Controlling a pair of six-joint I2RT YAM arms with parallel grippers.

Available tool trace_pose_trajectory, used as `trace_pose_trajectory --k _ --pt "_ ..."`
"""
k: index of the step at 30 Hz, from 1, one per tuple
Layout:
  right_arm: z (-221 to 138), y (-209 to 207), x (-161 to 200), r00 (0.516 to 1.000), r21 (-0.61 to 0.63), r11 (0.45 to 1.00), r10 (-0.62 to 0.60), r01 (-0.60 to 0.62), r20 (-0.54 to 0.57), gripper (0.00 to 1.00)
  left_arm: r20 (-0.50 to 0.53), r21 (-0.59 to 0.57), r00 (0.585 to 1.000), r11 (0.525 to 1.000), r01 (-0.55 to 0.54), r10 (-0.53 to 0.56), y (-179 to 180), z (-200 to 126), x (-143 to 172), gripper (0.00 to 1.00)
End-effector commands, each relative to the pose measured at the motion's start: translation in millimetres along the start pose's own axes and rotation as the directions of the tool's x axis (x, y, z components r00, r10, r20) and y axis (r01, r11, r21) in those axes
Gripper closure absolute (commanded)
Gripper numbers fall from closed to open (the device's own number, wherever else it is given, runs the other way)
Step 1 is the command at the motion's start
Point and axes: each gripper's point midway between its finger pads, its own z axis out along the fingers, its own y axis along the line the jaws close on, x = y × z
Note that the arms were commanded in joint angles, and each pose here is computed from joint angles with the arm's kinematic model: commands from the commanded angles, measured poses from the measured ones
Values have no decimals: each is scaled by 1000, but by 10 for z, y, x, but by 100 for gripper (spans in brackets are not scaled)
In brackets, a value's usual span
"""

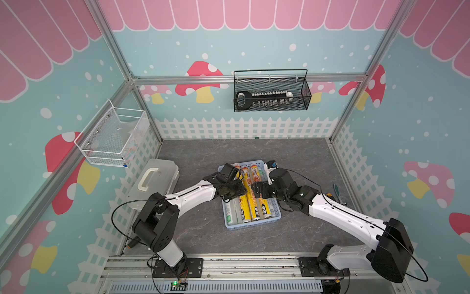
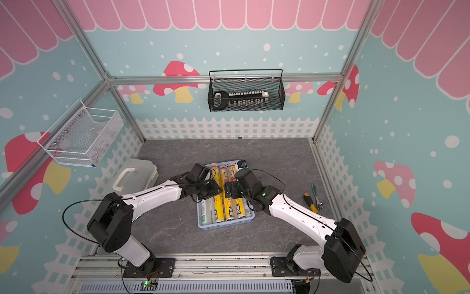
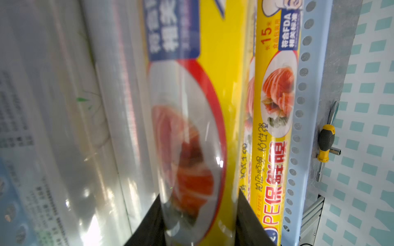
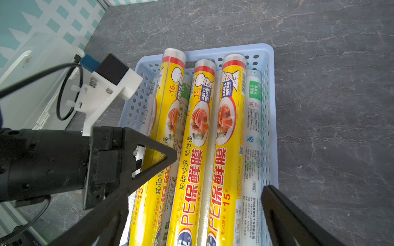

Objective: Put the plastic wrap into the basket
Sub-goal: Place the plastic wrap in the basket.

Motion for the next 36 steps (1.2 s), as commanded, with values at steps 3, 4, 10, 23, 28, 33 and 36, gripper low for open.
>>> trace_pose_trajectory --k 3,4,10,23,28,33,36 --pt "33 4 -15 1000 -2 1000 6 -6 -8 1 -21 -29 1000 1000 8 -8 28 -3 41 53" --pt "27 4 -24 1000 -2 1000 7 -7 -6 1 -11 -36 1000 999 7 -8 31 -27 24 51" --pt "6 -2 -46 1000 1 1000 6 -6 4 1 17 -50 1000 999 -3 4 15 -112 -36 43" --pt "-311 -315 -279 989 164 985 -74 53 125 1 253 -73 963 994 -78 94 -70 -713 -351 42" --pt "-695 -677 -528 952 347 932 -198 109 235 1 430 -139 889 984 -108 158 5 -1190 -571 42" --pt "-987 -1042 -653 920 486 863 -291 134 263 1 574 -196 797 976 -92 190 190 -1634 -741 39" --pt "-1124 -1258 -667 911 539 835 -302 110 282 1 634 -218 749 974 -63 190 363 -1860 -812 37"
